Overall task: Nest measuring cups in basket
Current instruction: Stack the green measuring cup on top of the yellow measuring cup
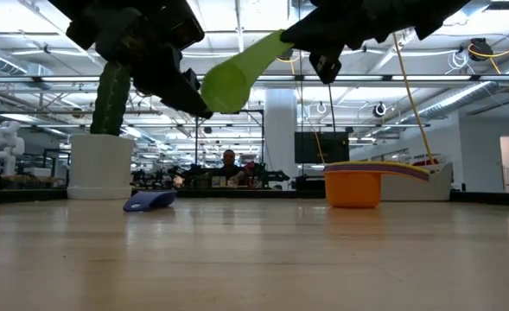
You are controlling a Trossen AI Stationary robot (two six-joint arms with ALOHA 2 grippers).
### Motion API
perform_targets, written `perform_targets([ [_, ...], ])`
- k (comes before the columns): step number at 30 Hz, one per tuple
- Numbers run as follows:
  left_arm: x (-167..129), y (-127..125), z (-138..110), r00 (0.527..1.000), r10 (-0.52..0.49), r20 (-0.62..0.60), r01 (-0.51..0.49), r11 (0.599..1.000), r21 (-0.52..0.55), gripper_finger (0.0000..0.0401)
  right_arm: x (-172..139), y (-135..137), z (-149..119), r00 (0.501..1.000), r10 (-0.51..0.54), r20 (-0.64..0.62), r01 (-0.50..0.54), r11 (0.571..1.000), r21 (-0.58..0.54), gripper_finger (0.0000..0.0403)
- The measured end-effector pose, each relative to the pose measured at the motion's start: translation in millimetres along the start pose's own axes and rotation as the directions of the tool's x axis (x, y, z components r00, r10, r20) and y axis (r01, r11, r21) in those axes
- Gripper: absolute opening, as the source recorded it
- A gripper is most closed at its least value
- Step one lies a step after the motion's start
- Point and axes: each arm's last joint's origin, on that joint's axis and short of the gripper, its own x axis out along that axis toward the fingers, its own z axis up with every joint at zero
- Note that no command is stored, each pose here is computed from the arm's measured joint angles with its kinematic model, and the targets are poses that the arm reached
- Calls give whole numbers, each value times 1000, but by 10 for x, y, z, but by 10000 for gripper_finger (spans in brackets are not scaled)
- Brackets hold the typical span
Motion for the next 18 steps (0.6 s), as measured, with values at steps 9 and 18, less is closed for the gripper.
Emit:
perform_targets([
  [9,-4,15,-8,998,58,-16,-58,998,6,216,-318,236,-149,979,-198,-44,201,976,79,1],
  [18,-5,25,-24,994,103,-36,-101,994,46,206,-707,445,-666,946,-296,129,259,935,244,1],
])
